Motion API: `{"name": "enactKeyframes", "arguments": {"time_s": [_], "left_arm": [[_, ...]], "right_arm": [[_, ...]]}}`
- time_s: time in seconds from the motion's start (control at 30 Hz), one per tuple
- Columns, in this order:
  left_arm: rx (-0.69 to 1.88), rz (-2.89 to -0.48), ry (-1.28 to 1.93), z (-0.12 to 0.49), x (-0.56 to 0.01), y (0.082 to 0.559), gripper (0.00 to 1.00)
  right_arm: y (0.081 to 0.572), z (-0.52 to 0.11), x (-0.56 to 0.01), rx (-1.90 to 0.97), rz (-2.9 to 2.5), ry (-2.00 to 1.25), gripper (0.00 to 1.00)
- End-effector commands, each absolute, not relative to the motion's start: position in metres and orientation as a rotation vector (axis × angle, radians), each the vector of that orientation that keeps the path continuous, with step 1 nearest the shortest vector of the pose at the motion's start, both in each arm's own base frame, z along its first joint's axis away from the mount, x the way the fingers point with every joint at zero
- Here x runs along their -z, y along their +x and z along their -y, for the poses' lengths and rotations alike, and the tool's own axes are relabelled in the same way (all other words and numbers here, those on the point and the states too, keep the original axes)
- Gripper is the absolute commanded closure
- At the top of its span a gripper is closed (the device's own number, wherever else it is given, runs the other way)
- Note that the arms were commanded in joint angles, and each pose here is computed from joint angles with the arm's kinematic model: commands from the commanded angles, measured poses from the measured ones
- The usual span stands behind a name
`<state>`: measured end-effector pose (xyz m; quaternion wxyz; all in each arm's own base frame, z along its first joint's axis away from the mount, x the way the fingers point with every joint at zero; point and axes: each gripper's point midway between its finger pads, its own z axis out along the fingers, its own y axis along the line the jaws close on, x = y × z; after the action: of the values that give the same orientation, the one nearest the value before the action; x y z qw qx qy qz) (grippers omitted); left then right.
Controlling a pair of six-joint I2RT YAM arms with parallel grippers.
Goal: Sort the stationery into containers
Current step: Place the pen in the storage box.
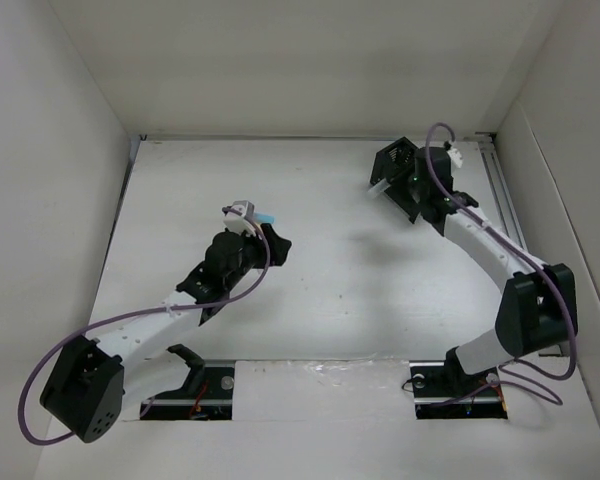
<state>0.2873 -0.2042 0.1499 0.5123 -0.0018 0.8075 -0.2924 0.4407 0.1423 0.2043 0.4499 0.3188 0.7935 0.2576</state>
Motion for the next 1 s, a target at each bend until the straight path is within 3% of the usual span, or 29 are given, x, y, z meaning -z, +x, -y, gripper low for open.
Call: {"name": "enactKeyframes", "arguments": {"time_s": [0.0, 0.17, 0.3, 0.67, 0.77, 0.97], "left_arm": [[0.697, -1.919, -0.057, 0.199, -0.162, 0.297, 0.38], [0.744, -1.930, -0.033, 0.206, -0.162, 0.292, 0.39], [0.756, -1.904, -0.033, 0.205, -0.168, 0.290, 0.39], [0.672, -1.932, -0.083, 0.192, -0.158, 0.293, 0.41], [0.617, -1.947, -0.127, 0.184, -0.156, 0.298, 0.43], [0.428, -2.022, -0.227, 0.162, -0.135, 0.309, 0.43]], "right_arm": [[0.456, -0.048, -0.241, -0.280, -1.695, 1.026, 0.77], [0.462, 0.035, -0.256, -0.093, -1.514, 1.183, 0.77], [0.472, 0.060, -0.261, 0.004, -1.483, 1.214, 0.77], [0.499, 0.044, -0.226, 0.125, -1.570, 1.169, 0.77], [0.500, 0.033, -0.221, 0.127, -1.604, 1.151, 0.72], [0.502, 0.016, -0.225, 0.097, -1.616, 1.123, 0.46]]}}
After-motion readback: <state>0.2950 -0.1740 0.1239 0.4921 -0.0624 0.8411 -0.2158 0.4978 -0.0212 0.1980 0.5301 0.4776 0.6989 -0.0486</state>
